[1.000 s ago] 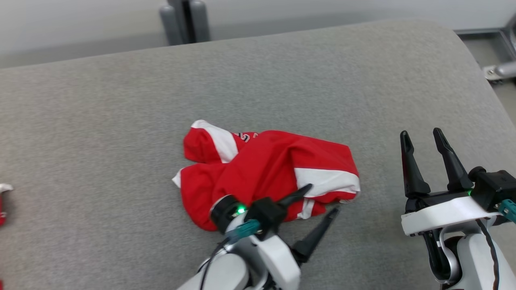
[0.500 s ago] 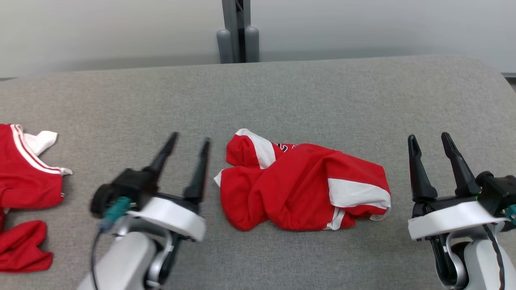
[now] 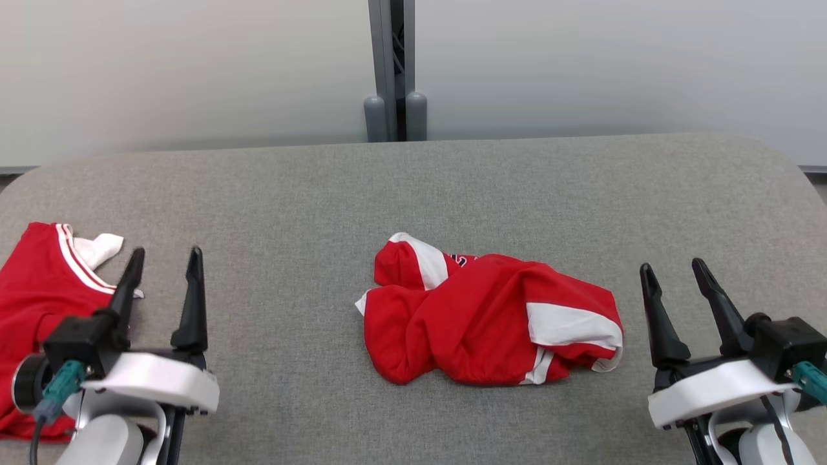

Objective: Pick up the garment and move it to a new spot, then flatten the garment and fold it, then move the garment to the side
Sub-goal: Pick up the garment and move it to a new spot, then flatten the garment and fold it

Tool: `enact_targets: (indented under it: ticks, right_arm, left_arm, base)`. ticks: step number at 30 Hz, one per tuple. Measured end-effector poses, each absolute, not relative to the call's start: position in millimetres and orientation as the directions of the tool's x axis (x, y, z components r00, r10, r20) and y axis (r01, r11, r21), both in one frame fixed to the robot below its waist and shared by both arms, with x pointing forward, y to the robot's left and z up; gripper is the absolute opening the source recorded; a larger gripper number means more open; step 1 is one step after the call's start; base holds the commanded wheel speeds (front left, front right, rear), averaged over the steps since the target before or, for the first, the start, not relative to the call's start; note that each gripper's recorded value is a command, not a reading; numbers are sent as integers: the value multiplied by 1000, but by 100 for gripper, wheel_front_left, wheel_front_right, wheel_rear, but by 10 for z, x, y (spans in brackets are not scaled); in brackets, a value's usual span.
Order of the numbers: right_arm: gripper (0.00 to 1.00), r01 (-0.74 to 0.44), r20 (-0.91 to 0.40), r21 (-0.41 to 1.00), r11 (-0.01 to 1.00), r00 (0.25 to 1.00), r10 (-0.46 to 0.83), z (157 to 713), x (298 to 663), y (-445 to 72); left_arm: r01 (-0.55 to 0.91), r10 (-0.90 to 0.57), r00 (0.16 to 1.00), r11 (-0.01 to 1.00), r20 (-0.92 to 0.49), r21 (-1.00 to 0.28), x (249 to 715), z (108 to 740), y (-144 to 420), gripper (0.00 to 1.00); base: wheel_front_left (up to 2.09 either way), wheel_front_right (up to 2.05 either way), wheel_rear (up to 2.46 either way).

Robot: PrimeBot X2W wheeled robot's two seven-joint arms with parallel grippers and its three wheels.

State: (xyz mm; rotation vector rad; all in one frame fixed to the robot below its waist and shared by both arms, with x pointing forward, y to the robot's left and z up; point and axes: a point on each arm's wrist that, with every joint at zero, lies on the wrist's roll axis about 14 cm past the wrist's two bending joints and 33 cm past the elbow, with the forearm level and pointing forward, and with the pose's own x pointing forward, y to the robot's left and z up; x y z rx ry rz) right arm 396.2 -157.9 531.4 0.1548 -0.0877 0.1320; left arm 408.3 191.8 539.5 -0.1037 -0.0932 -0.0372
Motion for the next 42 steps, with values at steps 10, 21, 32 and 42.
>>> enact_targets:
  ticks: [10,21,32,42]
  right_arm:
    - [100,-124,93,124,985,989,112,5336,3733,-1631]
    - [100,-90,90,129,988,993,79,5364,3544,-1743]
    - [100,-80,78,143,986,994,69,5355,3494,-1777]
    - [100,-92,72,154,984,994,82,5329,3494,-1732]
  left_arm:
    - [48,-41,996,995,74,-92,3776,5337,1861,100]
    - [40,-33,997,994,69,-104,3573,5341,1866,100]
    - [39,-30,996,994,85,-105,3568,5367,1885,100]
    - [42,-31,994,994,106,-101,3597,5404,1875,100]
  base:
    - [0,0,0]
    - [0,0,0]
    - [0,0,0]
    - [0,0,0]
